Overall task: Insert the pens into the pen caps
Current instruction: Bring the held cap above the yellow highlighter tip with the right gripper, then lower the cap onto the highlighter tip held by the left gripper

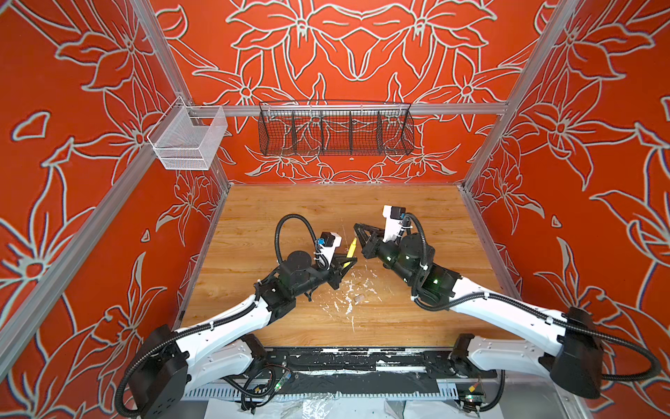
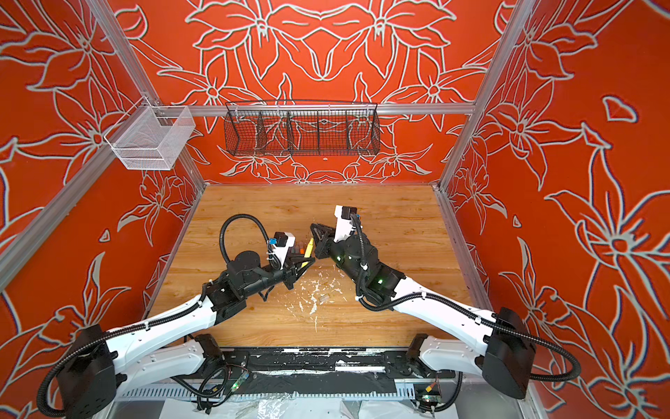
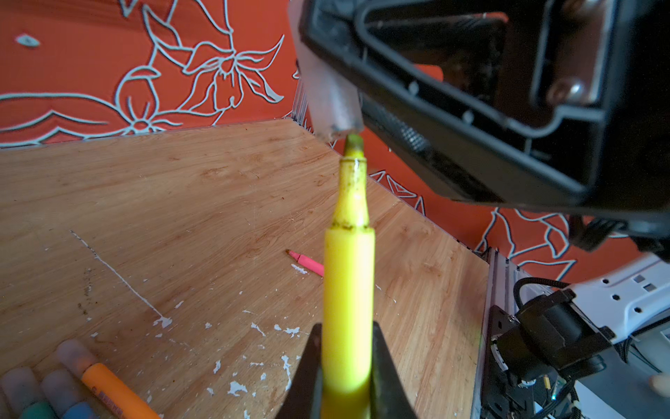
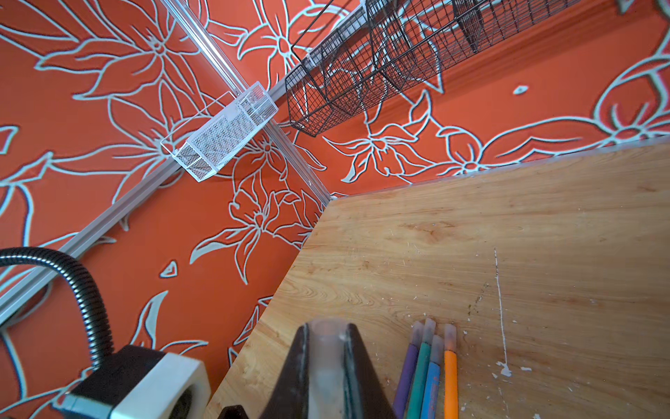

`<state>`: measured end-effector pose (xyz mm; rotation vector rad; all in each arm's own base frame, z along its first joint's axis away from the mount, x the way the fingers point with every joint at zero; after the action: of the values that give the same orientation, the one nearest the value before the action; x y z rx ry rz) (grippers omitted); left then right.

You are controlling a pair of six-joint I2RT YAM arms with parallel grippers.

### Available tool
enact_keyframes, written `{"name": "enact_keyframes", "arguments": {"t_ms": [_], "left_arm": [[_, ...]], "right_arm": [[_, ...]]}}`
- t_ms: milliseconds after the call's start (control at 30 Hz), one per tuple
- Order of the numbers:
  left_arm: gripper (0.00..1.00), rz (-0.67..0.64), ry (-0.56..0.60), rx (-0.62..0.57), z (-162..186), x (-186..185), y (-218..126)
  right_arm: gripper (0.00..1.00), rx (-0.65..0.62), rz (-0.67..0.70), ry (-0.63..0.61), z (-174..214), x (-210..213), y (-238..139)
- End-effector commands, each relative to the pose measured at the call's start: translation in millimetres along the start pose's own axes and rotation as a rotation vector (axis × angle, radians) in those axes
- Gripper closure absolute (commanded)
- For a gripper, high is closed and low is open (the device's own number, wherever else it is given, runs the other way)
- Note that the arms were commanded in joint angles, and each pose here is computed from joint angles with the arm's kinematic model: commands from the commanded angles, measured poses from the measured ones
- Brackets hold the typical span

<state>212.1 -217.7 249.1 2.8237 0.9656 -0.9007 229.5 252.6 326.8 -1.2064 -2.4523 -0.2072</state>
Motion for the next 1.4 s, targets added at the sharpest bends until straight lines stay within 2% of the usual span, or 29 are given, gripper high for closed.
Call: {"name": "enact_keyframes", "arguments": {"t_ms": [0,533,867,1367], "left_arm": [[1.0,0.032,0.023,-0.036,-5,-6,-3],[1.0,0.048,-0.048,-0.094,-10,-8,-11],[1.0,0.218,-0.168,-0.049,-17,-30,-11],[1.0,0.264,-0.263,-0.05,-22,-20,-12]], "right_arm": [[1.0,-0.026,-0.061,0.029,-8,6,-6],[1.0,0.029,-0.103,0.082,18,1,-8],[1.0,0.007,-0.238,0.164,38,8,-21],[1.0,0.037,-0.292,0.136,69,16,-36]]}}
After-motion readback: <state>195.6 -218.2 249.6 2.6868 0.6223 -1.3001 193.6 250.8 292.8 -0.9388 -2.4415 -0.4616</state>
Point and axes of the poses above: each gripper's point midway between its finger pads, its own y axis out along the fingers, its own x axis along the line the jaws close on, z = x × y, the point moved 7 cm from there along -y, back along the fingers, and after that the axes turned 13 degrees about -y, right-handed, at the moved point
